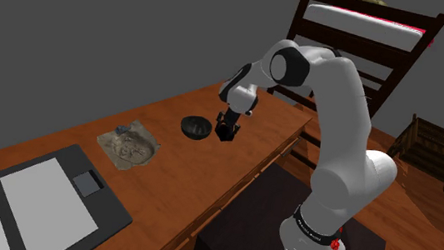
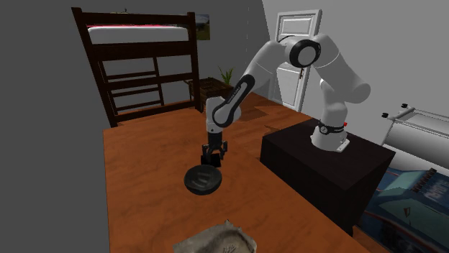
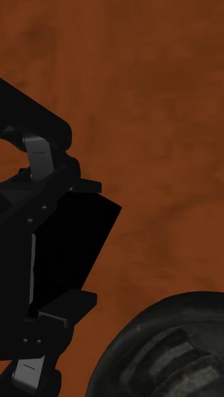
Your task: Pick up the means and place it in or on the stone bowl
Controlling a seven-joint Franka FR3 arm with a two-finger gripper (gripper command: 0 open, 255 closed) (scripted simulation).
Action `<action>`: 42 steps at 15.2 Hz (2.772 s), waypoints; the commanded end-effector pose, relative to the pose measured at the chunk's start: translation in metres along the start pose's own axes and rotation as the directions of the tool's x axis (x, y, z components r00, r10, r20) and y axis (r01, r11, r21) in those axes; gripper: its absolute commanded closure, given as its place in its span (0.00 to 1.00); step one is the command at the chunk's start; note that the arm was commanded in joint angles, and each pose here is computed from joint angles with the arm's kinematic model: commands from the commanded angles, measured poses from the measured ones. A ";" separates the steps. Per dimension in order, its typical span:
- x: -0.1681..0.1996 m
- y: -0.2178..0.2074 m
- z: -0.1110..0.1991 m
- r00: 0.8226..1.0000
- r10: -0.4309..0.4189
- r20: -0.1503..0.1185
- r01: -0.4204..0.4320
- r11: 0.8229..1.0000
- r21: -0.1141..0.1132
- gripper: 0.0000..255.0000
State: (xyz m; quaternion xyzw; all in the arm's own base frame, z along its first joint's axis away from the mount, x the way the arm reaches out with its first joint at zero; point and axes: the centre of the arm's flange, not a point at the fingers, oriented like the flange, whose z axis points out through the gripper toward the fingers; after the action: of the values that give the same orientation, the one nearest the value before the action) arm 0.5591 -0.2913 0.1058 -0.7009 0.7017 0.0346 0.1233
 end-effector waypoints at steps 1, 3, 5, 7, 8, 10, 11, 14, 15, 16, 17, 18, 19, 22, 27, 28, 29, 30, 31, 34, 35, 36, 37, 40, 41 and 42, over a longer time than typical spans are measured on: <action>-0.002 0.000 -0.010 1.000 0.000 0.000 0.000 1.000 0.000 1.00; -0.005 -0.001 -0.020 1.000 0.000 0.000 0.000 1.000 0.000 1.00; -0.007 -0.003 -0.030 1.000 0.000 0.000 0.000 1.000 0.000 1.00; -0.010 -0.004 -0.041 1.000 0.000 0.000 0.000 1.000 0.000 1.00; -0.011 -0.005 -0.046 1.000 0.000 0.000 0.000 1.000 0.000 1.00; -0.013 -0.006 -0.056 1.000 0.000 0.000 0.000 1.000 0.000 1.00; -0.014 -0.007 -0.061 1.000 0.000 0.000 0.000 1.000 0.000 1.00; -0.018 -0.008 -0.076 1.000 0.000 0.000 0.000 1.000 0.000 1.00; -0.019 -0.009 -0.081 1.000 0.000 0.000 0.000 1.000 0.000 1.00; -0.020 -0.010 -0.086 1.000 0.000 0.000 0.000 1.000 0.000 1.00; -0.021 -0.010 -0.092 1.000 0.000 0.000 0.000 1.000 0.000 1.00; -0.022 -0.011 -0.097 1.000 0.000 0.000 0.000 1.000 0.000 1.00; -0.024 -0.012 -0.102 1.000 0.000 0.000 0.000 1.000 0.000 1.00; -0.027 -0.014 -0.117 1.000 0.000 0.000 0.000 1.000 0.000 1.00; -0.041 -0.024 -0.133 1.000 0.000 0.000 0.000 1.000 0.000 1.00; -0.051 -0.033 -0.132 1.000 0.000 0.000 0.000 1.000 0.000 1.00; -0.061 -0.041 -0.130 1.000 0.000 0.000 0.000 1.000 0.000 1.00; -0.071 -0.050 -0.129 1.000 0.000 0.000 0.000 1.000 0.000 1.00; -0.081 -0.058 -0.127 1.000 0.000 0.000 0.000 1.000 0.000 1.00; -0.111 -0.084 -0.123 1.000 0.000 0.000 0.000 1.000 0.000 1.00; -0.121 -0.092 -0.121 1.000 0.000 0.000 0.000 1.000 0.000 1.00; -0.131 -0.101 -0.120 1.000 0.000 0.000 0.000 1.000 0.000 1.00; -0.141 -0.109 -0.118 1.000 0.000 0.000 0.000 1.000 0.000 1.00; -0.161 -0.126 -0.110 1.000 0.000 0.000 0.000 1.000 0.000 1.00; -0.159 -0.125 -0.105 1.000 0.000 0.000 0.000 1.000 0.000 1.00; -0.158 -0.125 -0.100 1.000 0.000 0.000 0.000 1.000 0.000 1.00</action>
State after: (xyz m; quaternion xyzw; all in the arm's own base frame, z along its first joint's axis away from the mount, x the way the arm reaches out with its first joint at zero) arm 0.6664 -0.1618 0.2584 -0.7012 0.7014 0.0349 0.1232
